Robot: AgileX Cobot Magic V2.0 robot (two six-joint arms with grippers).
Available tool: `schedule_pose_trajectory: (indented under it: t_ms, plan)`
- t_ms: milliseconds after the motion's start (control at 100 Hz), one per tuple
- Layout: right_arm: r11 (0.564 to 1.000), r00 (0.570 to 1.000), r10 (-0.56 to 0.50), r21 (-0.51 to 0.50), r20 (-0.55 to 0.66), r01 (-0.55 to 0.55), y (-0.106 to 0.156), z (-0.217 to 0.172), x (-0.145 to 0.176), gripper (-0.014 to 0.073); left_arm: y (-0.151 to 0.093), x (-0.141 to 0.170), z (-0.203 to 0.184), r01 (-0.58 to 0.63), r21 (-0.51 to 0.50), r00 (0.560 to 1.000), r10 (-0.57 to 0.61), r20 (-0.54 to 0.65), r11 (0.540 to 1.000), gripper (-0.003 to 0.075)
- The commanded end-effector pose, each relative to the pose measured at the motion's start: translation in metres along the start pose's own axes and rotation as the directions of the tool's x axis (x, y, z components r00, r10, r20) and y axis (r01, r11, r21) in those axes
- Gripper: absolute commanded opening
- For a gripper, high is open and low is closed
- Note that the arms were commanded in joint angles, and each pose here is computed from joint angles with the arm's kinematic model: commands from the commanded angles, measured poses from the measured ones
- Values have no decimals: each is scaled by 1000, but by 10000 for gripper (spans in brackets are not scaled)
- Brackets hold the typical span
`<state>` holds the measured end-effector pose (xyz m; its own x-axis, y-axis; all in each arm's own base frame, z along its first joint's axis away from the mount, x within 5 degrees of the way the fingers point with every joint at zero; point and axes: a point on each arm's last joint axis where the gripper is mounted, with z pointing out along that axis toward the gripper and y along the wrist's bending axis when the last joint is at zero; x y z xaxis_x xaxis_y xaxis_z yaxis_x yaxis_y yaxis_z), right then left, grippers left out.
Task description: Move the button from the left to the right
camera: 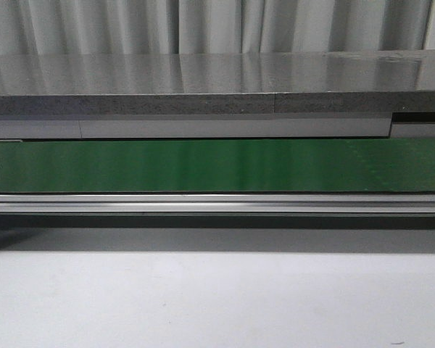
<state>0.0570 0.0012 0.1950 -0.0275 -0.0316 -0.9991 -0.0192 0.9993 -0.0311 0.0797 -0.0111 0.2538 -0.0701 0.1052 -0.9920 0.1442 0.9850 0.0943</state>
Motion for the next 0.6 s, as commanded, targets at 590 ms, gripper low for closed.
schedule_pose_trajectory:
  t_ms: [590]
  plan:
    - [1000, 995, -7, 9, 99, 6, -1, -2, -8, -68, -1, 23, -14, -17, -27, 988, 21, 156, 1000, 5]
